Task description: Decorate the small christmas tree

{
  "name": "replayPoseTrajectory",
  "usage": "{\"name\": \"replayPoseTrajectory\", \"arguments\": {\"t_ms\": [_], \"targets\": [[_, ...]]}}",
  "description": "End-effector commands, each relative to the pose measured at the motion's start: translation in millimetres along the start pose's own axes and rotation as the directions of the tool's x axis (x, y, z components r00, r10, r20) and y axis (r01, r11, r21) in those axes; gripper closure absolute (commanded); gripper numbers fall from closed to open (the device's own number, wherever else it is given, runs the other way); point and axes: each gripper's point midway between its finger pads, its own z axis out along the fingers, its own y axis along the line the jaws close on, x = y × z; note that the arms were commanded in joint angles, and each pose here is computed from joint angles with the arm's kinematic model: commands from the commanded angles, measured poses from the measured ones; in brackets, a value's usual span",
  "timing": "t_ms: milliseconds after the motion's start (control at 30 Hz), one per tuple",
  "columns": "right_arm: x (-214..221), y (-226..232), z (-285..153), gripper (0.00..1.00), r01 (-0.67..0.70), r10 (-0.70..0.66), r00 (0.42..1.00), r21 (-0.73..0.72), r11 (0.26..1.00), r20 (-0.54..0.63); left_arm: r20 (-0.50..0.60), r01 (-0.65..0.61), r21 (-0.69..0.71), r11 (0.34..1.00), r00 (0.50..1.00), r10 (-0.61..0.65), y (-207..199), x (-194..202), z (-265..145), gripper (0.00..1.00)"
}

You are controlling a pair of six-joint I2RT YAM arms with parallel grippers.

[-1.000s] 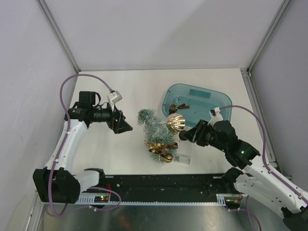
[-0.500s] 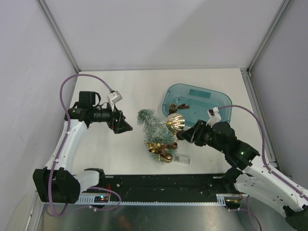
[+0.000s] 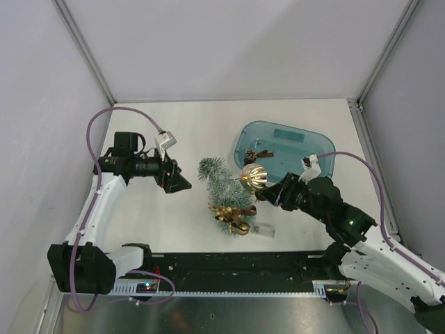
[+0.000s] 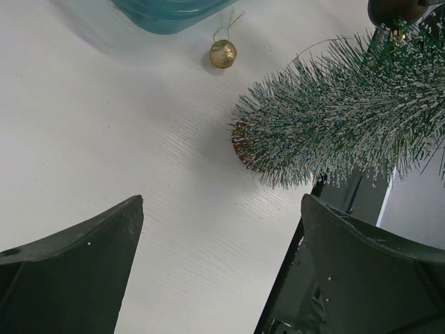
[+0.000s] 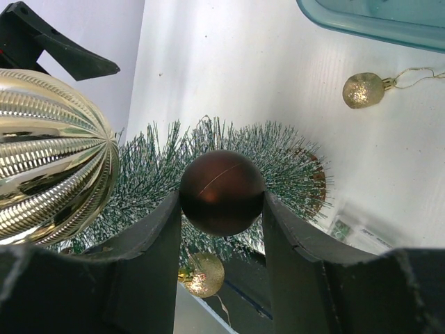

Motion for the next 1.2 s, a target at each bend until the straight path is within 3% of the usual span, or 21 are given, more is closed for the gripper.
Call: {"name": "replayPoseTrajectory", "arguments": {"t_ms": [0, 400, 633, 700, 933, 1167], "targets": [[-16.6, 17.6, -5.1, 0.99, -0.009, 0.011, 0.999, -0.033, 0.999, 0.049, 0.048, -0.06, 0.011, 0.998, 0.997, 0.059, -6.3, -18.4, -6.1, 0.01], [-12.3, 16.1, -1.6, 0.98, -0.01, 0.011, 1.0, -0.025, 1.0, 0.028, 0.053, -0.063, 0.016, 0.998, 0.997, 0.062, -7.9, -19.9, -6.6, 0.01], [-12.1, 19.1, 1.0, 0.63, 0.006, -0.006, 1.0, -0.028, 1.0, 0.014, 0.052, -0.062, 0.016, 0.998, 0.997, 0.061, -7.8, -19.1, -6.4, 0.0], [-12.0, 17.8, 0.7, 0.57, 0.006, -0.006, 1.0, -0.023, 1.0, 0.015, 0.051, -0.061, 0.016, 0.998, 0.997, 0.06, -7.6, -18.8, -6.2, 0.01], [-12.1, 14.5, -1.2, 0.44, 0.007, -0.007, 1.0, -0.008, 1.0, 0.017, 0.052, -0.062, 0.016, 0.998, 0.997, 0.061, -7.7, -18.7, -6.2, 0.01], [-11.2, 12.3, -2.8, 0.39, 0.008, -0.008, 1.0, -0.001, 1.0, 0.015, 0.052, -0.062, 0.017, 0.998, 0.997, 0.061, -7.9, -18.7, -6.2, 0.01]]}}
